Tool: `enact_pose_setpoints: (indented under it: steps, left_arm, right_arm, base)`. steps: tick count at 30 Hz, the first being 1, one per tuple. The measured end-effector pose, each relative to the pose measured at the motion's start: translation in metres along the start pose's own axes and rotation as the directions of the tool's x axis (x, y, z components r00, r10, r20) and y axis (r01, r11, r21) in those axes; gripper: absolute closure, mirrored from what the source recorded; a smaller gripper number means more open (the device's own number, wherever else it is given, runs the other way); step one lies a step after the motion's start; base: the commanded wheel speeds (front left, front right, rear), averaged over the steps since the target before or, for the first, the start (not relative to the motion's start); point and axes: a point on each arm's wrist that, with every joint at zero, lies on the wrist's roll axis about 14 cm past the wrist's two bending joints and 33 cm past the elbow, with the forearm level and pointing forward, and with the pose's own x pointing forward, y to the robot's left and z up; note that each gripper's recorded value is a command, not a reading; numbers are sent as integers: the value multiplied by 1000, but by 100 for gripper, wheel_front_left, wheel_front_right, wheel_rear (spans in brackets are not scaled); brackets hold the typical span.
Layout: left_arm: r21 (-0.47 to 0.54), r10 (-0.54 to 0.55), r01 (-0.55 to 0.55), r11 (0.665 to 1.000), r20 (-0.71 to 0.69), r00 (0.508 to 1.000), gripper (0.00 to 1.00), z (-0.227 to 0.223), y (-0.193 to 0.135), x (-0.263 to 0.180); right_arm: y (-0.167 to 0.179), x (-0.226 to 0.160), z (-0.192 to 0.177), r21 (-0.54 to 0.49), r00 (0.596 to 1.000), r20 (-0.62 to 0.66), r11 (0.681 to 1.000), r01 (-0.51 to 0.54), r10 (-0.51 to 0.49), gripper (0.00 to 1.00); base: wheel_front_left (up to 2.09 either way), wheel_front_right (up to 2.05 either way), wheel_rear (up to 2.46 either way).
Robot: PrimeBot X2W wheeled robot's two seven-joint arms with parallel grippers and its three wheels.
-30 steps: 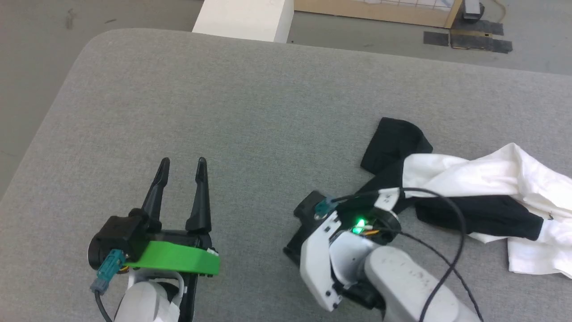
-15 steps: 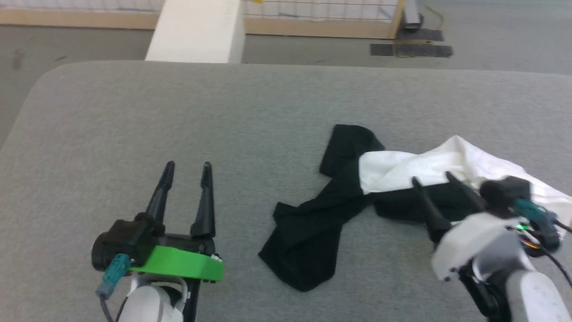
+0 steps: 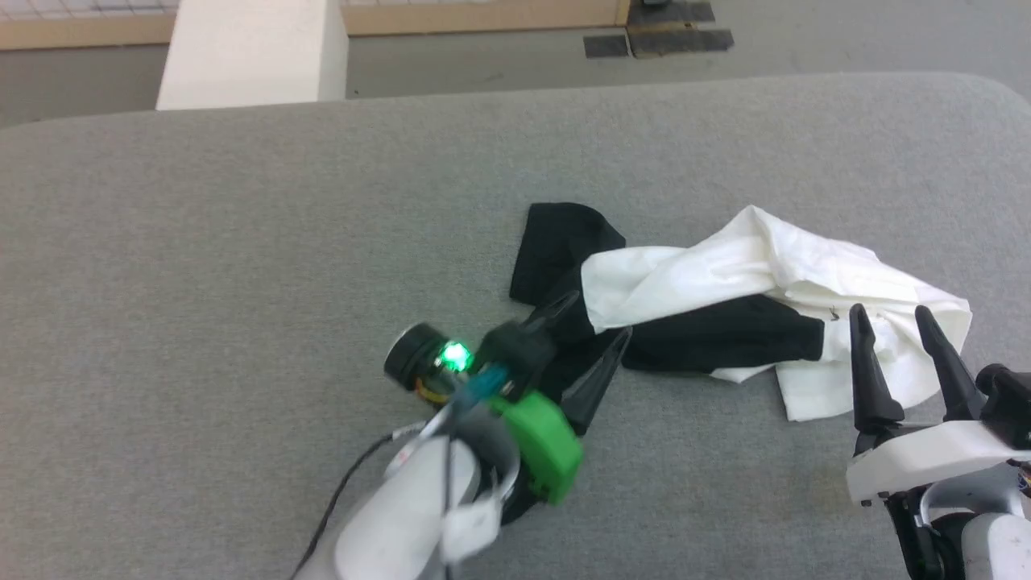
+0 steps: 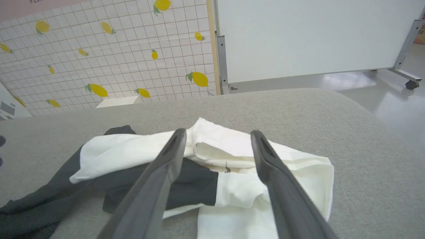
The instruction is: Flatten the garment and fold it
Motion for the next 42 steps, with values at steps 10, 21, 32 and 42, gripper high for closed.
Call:
enact_pose_setpoints:
  steps: [10, 21, 32, 42]
  left_arm:
    - [14, -122, 136, 991, -363, 924, 0, -58, -4, 41]
    - [-58, -237, 234, 970, -411, 880, 100, -59, -31, 47]
    - [-57, -377, 382, 923, 76, 923, 100, 119, -73, 21]
    - [-75, 401, -406, 911, -80, 913, 100, 82, 171, -49]
  right_arm:
    - [-15, 5, -7, 22, 999, 2, 999, 47, -47, 0]
    - [-27, 2, -15, 28, 996, -6, 996, 83, -83, 0]
    - [-3, 12, 3, 26, 999, 36, 1000, 10, -11, 0]
    - [34, 18, 13, 33, 994, 58, 995, -96, 94, 0]
  base:
    - [0, 0, 0]
    - [0, 0, 0]
    - [0, 0, 0]
    - [0, 0, 0]
